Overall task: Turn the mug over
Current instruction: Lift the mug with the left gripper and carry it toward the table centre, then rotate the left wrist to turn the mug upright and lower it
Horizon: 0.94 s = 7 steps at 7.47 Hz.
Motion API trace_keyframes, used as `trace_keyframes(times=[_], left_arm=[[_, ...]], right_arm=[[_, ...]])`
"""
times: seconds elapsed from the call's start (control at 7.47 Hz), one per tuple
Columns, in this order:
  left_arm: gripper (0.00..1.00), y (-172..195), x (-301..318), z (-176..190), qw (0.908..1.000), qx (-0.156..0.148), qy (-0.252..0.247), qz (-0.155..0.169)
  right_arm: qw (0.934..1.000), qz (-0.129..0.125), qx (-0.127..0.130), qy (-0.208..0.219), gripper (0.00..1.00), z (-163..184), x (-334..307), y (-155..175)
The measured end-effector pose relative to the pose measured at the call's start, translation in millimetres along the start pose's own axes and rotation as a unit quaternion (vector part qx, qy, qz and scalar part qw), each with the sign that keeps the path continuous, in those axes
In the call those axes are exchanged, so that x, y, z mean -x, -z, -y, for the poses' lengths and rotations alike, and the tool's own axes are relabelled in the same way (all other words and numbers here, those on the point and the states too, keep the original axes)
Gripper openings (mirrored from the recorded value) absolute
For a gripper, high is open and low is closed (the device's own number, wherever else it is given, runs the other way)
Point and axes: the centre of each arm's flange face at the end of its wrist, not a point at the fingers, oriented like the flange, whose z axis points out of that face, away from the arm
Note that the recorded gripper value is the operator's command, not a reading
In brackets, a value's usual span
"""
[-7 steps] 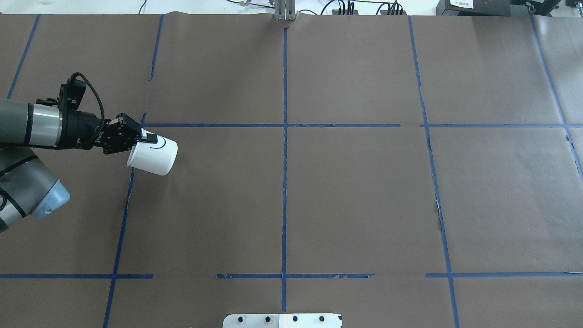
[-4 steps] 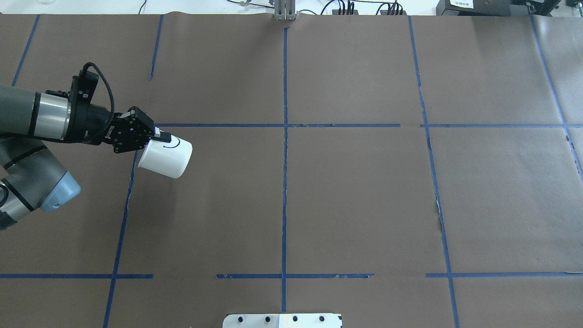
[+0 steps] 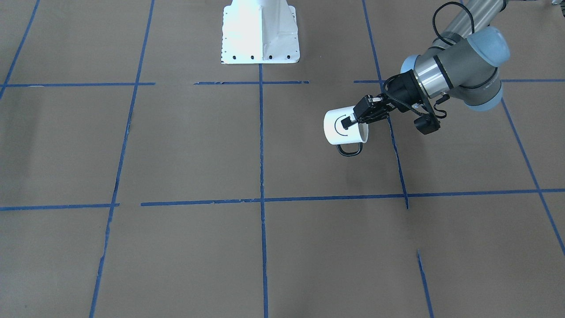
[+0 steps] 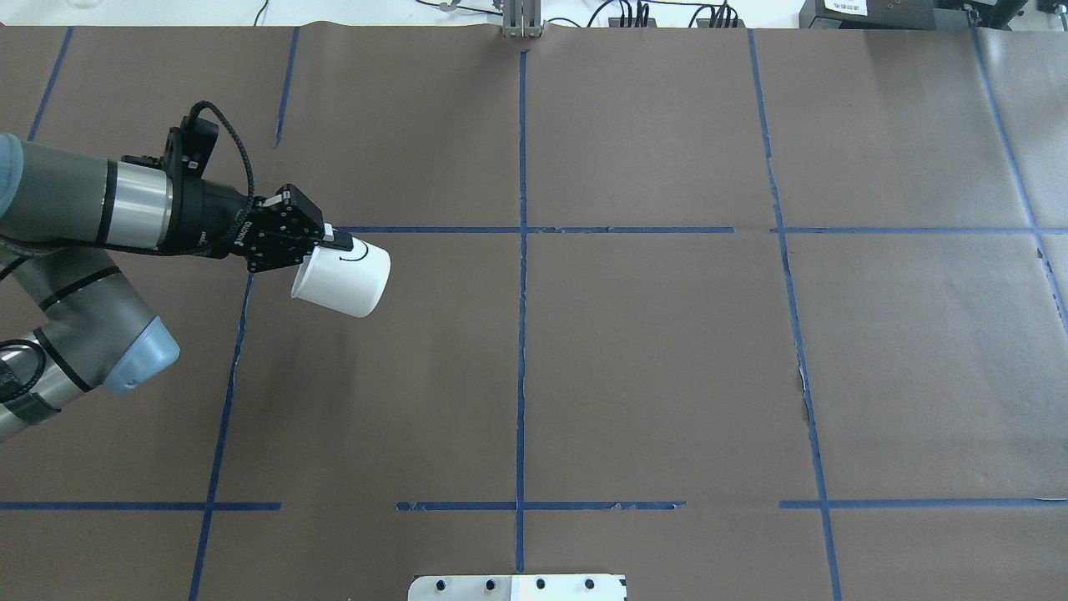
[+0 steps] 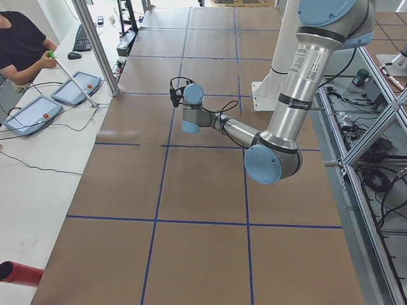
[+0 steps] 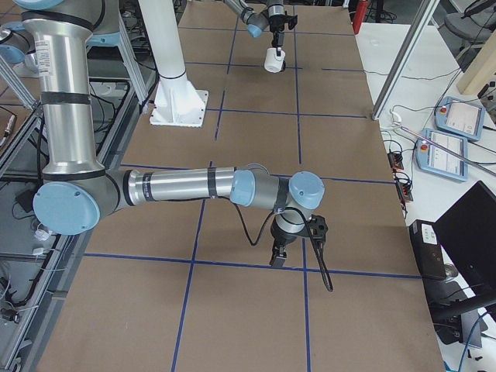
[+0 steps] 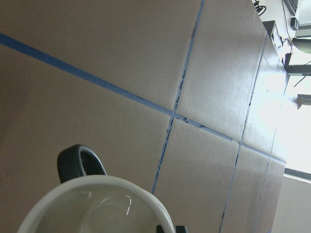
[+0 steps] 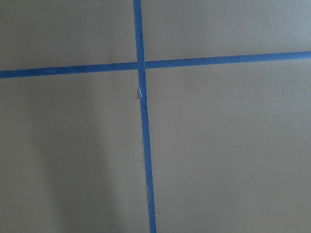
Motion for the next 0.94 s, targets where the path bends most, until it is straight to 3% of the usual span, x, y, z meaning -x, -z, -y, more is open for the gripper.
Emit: trace_keyframes(times=[0.13, 0.4, 0.67, 0.94], left_arm=[[0.0, -22.5, -19.8, -11.1, 0.9997, -0.017, -0.01, 0.015], [0.0, -63.2, -89.6, -33.1, 0.9947, -0.057, -0.039, 0.076], [0.0, -98.4, -138.6, -54.8, 0.9868, -0.071, -0.063, 0.131], [0.0, -143.5, -180.4, -82.1, 0.9654, -0.085, -0.121, 0.215]], right_arm=[[1.0, 0.0, 0.0, 0.0, 1.0, 0.0, 0.0, 0.0], [1.0, 0.0, 0.0, 0.0, 1.0, 0.0, 0.0, 0.0], [1.0, 0.0, 0.0, 0.0, 1.0, 0.2, 0.2, 0.3], [1.0, 0.0, 0.0, 0.0, 1.0, 0.1, 0.1, 0.1]])
